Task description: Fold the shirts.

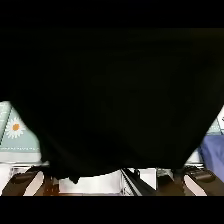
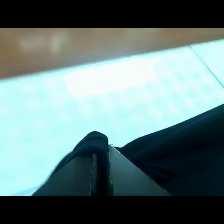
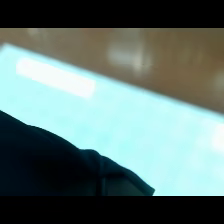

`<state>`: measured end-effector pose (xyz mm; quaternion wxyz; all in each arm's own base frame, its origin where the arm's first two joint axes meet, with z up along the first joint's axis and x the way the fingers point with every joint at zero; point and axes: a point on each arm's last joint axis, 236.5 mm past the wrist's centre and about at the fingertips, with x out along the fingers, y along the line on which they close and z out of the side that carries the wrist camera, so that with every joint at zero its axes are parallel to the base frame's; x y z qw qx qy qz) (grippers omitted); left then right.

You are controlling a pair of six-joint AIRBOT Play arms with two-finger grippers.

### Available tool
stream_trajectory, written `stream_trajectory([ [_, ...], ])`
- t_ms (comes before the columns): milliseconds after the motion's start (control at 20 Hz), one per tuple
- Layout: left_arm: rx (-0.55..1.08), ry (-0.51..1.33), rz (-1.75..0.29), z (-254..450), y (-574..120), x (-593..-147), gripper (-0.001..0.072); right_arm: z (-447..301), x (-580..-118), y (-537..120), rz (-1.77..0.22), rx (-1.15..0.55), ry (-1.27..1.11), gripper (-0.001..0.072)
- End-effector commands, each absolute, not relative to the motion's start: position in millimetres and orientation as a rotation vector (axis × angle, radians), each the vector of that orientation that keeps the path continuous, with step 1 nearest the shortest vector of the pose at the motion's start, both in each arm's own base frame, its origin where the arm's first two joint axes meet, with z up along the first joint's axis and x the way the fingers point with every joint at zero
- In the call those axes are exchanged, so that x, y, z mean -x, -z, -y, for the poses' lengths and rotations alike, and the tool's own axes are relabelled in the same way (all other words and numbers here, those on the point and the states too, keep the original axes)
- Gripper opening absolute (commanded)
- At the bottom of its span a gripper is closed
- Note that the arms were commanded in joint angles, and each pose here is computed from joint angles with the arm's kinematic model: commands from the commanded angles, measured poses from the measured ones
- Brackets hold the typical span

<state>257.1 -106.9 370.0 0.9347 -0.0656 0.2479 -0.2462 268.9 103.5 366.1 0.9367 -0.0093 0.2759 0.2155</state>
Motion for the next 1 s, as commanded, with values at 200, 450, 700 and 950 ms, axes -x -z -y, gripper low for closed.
stream_trajectory([
  [200,0.333,0.494,-0.717,122,-213,-419,0.0031,-49,-433,-201,-0.877,0.02,-0.134,0.0019],
  [450,0.438,0.426,-0.818,127,-119,-499,0.0031,-36,-524,-125,-0.905,-0.377,-0.176,0.0019],
  [700,0.595,0.451,-0.924,144,-69,-516,0.0685,-41,-563,-91,-0.92,-0.647,-0.241,0.0291],
  [950,0.475,0.305,-1.332,37,-11,-435,0.0702,39,-506,-81,-1.077,-0.644,-0.221,0.0629],
])
